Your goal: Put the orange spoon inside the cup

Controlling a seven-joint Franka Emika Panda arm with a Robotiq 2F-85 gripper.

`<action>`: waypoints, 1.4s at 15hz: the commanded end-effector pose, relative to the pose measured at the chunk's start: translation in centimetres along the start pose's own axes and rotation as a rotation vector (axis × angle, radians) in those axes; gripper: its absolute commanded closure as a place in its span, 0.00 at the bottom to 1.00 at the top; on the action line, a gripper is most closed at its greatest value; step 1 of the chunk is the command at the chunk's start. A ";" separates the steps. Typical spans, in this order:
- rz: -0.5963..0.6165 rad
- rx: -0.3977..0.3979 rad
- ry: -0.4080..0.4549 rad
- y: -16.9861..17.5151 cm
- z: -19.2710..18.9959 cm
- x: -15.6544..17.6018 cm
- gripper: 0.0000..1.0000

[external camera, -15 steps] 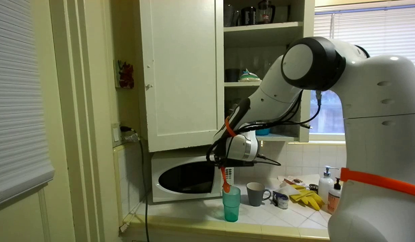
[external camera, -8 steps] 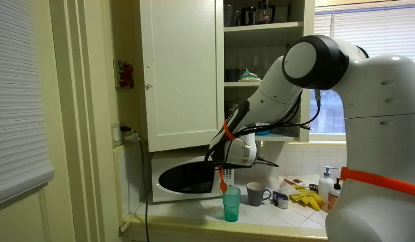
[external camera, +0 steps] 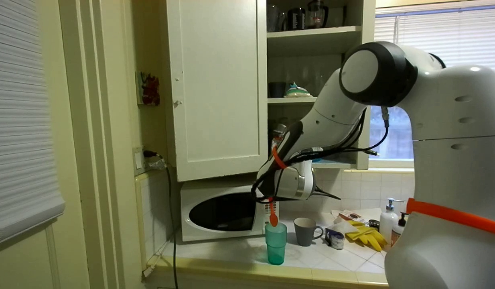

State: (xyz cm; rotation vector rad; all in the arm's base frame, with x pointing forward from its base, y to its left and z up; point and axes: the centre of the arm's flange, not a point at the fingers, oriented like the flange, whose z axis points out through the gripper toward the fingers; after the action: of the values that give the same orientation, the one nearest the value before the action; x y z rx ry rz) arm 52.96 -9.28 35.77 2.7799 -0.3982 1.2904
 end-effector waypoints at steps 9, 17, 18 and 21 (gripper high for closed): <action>-0.041 -0.016 0.020 0.9 1.2 -2.6 0.94; -0.027 -0.004 -0.009 -0.1 1.7 -3.7 0.94; -0.028 -0.008 -0.006 -0.2 1.7 -3.8 0.94; -0.030 -0.016 -0.003 0.1 1.8 -3.9 0.93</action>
State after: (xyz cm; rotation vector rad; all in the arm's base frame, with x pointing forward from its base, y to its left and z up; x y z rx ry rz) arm 52.35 -8.87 32.38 2.7839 -0.3523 1.2494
